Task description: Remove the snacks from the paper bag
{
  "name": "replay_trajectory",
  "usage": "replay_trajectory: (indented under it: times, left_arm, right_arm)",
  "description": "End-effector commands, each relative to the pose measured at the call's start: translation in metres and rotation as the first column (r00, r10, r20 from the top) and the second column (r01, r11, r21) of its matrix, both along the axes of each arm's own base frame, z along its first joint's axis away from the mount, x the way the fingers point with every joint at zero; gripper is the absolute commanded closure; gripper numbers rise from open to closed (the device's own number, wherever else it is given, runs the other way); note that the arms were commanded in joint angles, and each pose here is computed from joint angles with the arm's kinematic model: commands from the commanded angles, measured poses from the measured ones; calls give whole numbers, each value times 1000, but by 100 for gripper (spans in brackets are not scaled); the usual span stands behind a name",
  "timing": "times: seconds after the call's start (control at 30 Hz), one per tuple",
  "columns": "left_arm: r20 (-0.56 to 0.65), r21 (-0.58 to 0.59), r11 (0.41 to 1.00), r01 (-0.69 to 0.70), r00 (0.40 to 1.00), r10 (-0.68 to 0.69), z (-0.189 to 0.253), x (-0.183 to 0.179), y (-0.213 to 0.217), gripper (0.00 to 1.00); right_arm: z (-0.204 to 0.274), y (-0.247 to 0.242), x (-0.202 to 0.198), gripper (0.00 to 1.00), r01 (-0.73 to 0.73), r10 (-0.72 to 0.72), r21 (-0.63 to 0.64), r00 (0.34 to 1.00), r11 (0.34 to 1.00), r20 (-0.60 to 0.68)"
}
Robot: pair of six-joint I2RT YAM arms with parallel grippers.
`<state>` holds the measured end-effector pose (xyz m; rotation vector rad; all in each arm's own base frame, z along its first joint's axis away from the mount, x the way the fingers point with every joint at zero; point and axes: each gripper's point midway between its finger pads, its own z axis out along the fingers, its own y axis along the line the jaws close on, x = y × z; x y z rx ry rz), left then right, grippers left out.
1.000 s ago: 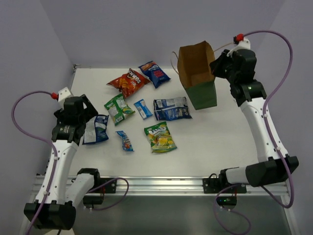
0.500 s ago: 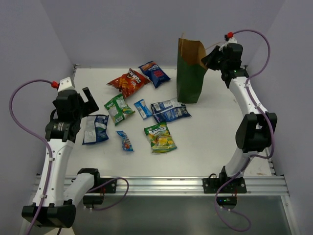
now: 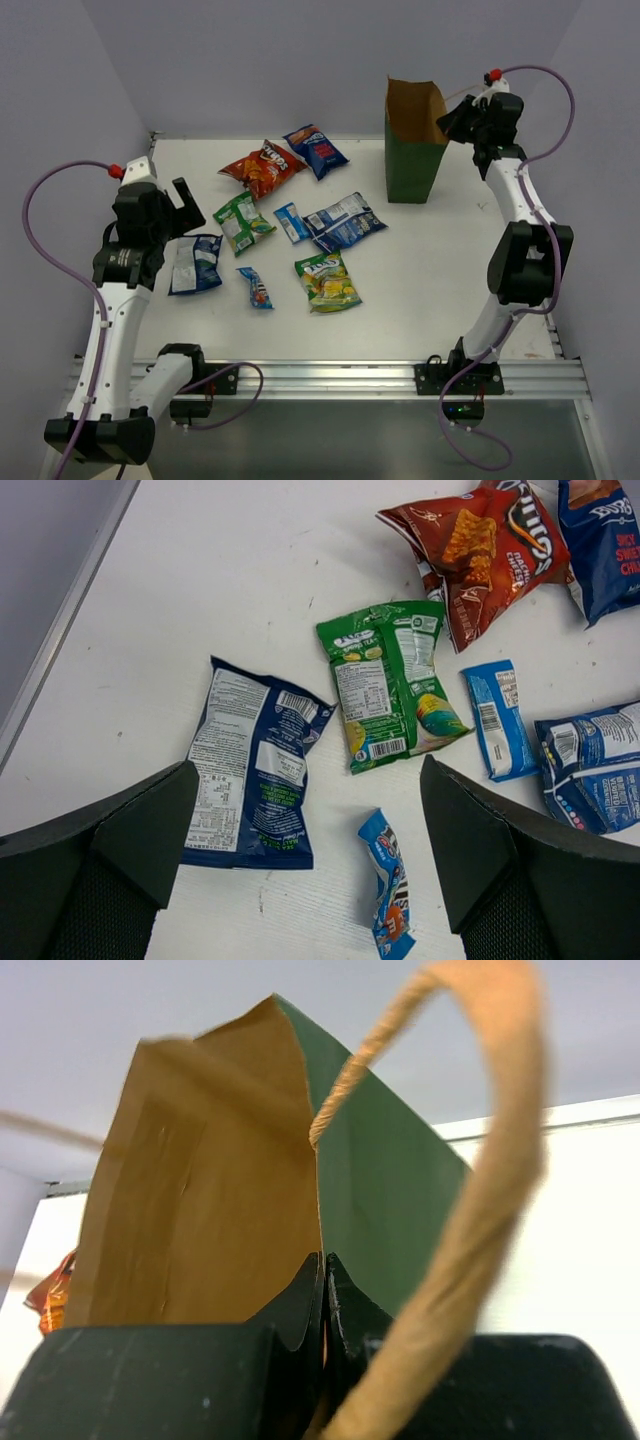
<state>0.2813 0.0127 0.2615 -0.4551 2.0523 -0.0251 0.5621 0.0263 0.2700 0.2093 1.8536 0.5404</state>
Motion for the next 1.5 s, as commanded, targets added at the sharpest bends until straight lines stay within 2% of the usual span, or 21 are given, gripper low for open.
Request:
replay_trajectory:
  times: [0.0, 0.1, 0.17, 0.23, 0.3, 0.33, 0.4, 0.53, 0.57, 0.73, 0.8, 0.97, 1.0, 1.07, 1.1, 1.23, 1.43, 1.47]
  left_arm:
    - [49, 5, 1000, 31, 998, -31, 12, 8, -3, 0]
    - [44, 2, 999, 35, 998, -35, 10, 9, -4, 0]
    - [48, -2, 999, 41, 998, -41, 11, 10, -5, 0]
    - [49, -2, 999, 45, 998, -45, 13, 11, -6, 0]
    - [57, 2, 999, 43, 997, -43, 20, 12, -5, 0]
    - [58, 5, 999, 45, 997, -45, 22, 12, -5, 0]
    - [70, 10, 999, 43, 997, -44, 29, 12, -4, 0]
    - [86, 5, 999, 54, 995, -54, 35, 13, -7, 0]
    - [86, -1, 998, 62, 994, -61, 35, 14, -8, 0]
    - [96, -3, 997, 78, 992, -77, 45, 19, -11, 0]
    - [95, 1, 996, 86, 992, -86, 52, 22, -12, 0]
    - [180, 54, 995, 83, 979, -92, 111, 24, -7, 0]
    - [198, 61, 995, 79, 976, -90, 120, 23, -6, 0]
    - [250, 76, 994, 79, 963, -96, 150, 23, -5, 0]
    - [264, 81, 993, 85, 959, -104, 160, 23, -6, 0]
    - [341, 114, 990, 78, 933, -113, 208, 12, -9, 0]
    - [472, 162, 983, 91, 867, -158, 267, -16, -18, 0]
    - [492, 163, 982, 91, 856, -161, 274, -22, -18, 0]
  right_arm:
    - [28, -13, 4, 100, 27, -24, -31, 996, 999, 82]
    - [16, -11, 0, 100, 17, -17, -23, 999, 1000, 34]
    - [10, -10, -1, 96, 13, -13, -22, 1000, 1000, 4]
    - [8, -14, -1, 84, 27, -28, -35, 1000, 999, -15]
    - [14, -18, -6, 68, 45, -46, -59, 999, 997, -25]
    - [17, -23, -7, 53, 71, -74, -74, 997, 995, -28]
    - [25, -28, -16, 36, 89, -94, -103, 995, 991, -43]
    - [49, -38, -34, 14, 139, -147, -156, 989, 978, -35]
    - [52, -40, -39, 1, 146, -155, -165, 987, 975, -44]
    - [58, -46, -70, 1, 205, -224, -154, 967, 967, -118]
    - [63, -42, -97, 1, 213, -232, -136, 961, 968, -148]
    - [100, -28, -174, 1, 197, -205, -110, 977, 974, -65]
    - [129, -28, -201, 1, 207, -205, -127, 978, 970, 29]
    - [149, -33, -229, 1, 250, -235, -150, 966, 957, 108]
    - [173, -36, -257, 1, 290, -259, -150, 946, 945, 196]
    - [225, -33, -307, 1, 329, -245, -184, 897, 926, 368]
    - [299, -32, -378, 1, 402, -212, -164, 738, 901, 640]
    - [313, -33, -398, 1, 415, -212, -135, 687, 900, 695]
